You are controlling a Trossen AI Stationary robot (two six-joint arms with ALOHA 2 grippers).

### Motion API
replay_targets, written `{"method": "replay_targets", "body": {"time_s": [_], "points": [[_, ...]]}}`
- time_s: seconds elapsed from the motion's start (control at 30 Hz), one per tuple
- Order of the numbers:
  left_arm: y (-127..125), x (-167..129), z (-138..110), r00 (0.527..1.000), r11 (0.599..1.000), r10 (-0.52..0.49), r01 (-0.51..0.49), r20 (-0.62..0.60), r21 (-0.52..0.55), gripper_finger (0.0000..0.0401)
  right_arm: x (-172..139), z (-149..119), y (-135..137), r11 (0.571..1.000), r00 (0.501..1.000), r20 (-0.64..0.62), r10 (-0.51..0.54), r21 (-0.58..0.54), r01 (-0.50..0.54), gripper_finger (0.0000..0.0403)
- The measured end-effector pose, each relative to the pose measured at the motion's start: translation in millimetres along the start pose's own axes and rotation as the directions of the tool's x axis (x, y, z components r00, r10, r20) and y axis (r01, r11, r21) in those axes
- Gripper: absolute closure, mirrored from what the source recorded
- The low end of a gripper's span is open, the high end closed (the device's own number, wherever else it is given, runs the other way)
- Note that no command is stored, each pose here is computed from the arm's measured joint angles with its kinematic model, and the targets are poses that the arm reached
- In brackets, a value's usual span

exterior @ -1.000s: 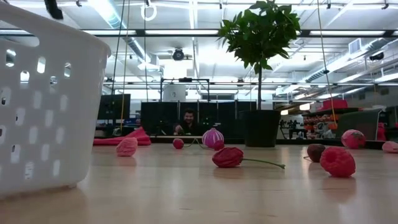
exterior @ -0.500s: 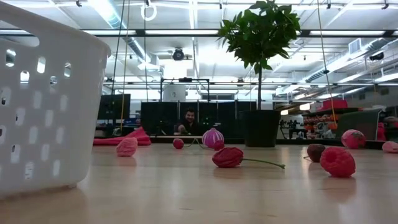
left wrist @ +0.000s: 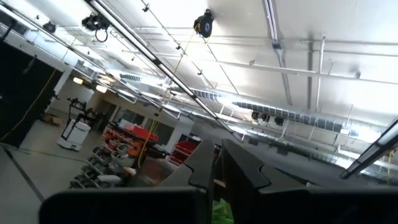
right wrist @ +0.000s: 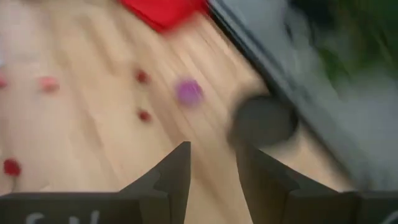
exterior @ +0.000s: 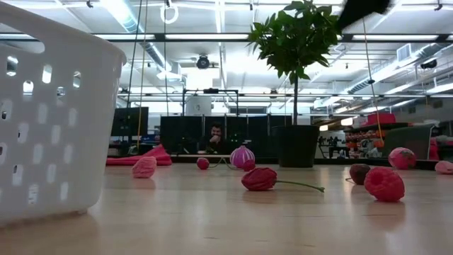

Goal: Pick and placing Produce into tupperware
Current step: Put the dragon fruit in the basket

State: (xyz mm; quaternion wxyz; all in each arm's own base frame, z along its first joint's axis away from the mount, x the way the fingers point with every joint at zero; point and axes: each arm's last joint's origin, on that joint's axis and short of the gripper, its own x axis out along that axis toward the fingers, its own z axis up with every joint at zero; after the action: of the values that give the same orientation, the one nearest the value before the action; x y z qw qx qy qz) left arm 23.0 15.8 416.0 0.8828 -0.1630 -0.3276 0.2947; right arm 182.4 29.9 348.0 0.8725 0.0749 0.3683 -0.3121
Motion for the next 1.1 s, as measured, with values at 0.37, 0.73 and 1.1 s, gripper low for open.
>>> {"method": "replay_targets", "body": {"time_s": [0.37, 0.73, 1.1], "points": [[-1, 0, -2, 1.000, 1.000, -0.004, 0.003, -0.011, -0.029, 0.0371, -14, -26, -45, 0.988, 0.946, -0.305, -0.111, 0.070, 0.138, 0.0266], [-2, 0, -6, 0.999, 1.000, -0.012, 0.012, -0.036, 0.009, 0.0363, -6, -13, -33, 0.906, 0.982, -0.170, -0.079, -0.423, 0.000, 0.0266], [-4, -1, -15, 0.995, 0.994, -0.027, 0.037, -0.097, 0.099, 0.0367, 1, -10, -42, 0.988, 0.965, -0.247, -0.090, -0.147, 0.055, 0.0247]]}}
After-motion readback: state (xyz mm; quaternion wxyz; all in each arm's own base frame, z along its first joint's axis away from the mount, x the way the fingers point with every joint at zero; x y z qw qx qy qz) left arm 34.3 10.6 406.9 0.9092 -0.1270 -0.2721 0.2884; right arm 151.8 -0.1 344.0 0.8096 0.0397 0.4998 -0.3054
